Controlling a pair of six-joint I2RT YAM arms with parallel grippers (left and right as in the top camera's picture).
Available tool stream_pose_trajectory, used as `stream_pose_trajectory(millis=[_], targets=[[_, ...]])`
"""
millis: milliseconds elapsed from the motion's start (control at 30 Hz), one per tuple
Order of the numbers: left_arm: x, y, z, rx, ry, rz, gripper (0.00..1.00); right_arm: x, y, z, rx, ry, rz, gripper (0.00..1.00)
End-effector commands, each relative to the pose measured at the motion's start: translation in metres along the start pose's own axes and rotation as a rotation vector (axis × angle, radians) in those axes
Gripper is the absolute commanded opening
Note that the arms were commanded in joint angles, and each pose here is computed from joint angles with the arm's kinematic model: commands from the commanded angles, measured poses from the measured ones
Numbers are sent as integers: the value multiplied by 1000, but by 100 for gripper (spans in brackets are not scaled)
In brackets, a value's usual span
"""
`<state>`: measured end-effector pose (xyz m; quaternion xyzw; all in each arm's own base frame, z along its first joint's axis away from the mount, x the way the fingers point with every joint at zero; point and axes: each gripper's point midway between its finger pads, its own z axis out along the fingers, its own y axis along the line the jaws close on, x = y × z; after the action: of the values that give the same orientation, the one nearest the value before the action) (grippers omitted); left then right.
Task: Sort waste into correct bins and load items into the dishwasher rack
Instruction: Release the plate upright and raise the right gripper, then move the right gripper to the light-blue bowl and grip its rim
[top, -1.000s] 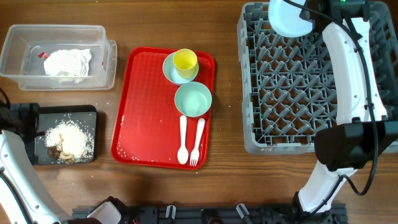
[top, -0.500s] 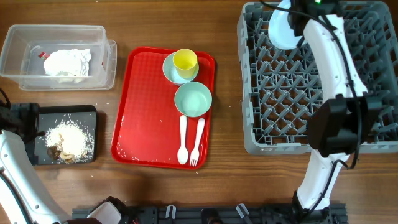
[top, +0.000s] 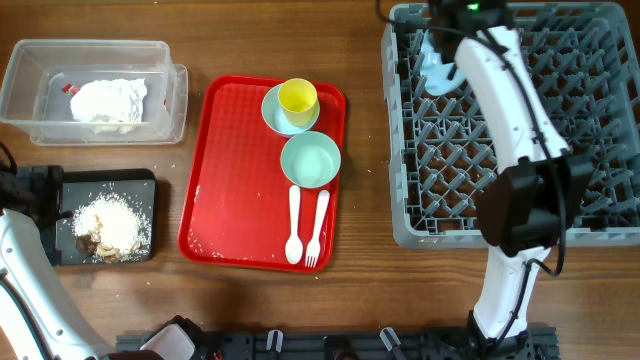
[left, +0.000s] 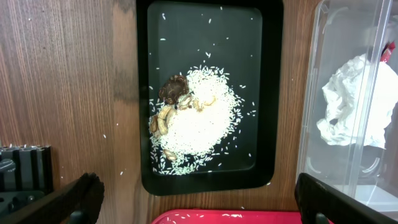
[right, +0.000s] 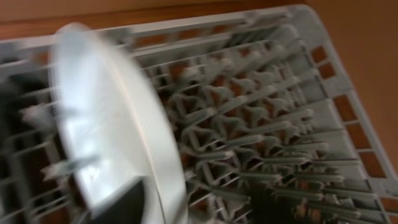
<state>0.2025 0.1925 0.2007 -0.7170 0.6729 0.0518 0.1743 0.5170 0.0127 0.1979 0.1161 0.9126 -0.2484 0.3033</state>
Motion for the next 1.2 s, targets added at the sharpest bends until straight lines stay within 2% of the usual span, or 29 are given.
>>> stream_pose_trajectory(millis=[0, 100, 167, 300, 400, 567, 800, 1167], targets=[[-2, 3, 2, -17, -7, -5, 100, -8, 38, -59, -198, -64, -85, 100], [-2, 3, 2, -17, -7, -5, 100, -1, 69, -100, -367, -79, -141, 100], [-2, 3, 2, -16, -7, -5, 100, 11, 101, -129, -551, -59, -180, 100], [-2, 3, 2, -17, -7, -5, 100, 47, 159, -178, -920, 42, -281, 100], [-2, 3, 2, -17, -7, -5, 100, 72, 186, -206, -1077, 77, -387, 96], [-2, 3, 2, -17, -7, -5, 100, 132, 224, -218, -1049, 163, -558, 76], [-2, 3, 2, -17, -7, -5, 100, 197, 261, -204, -881, 198, -743, 63], [-2, 3, 2, -17, -7, -5, 100, 259, 285, -157, -770, 355, -813, 61]])
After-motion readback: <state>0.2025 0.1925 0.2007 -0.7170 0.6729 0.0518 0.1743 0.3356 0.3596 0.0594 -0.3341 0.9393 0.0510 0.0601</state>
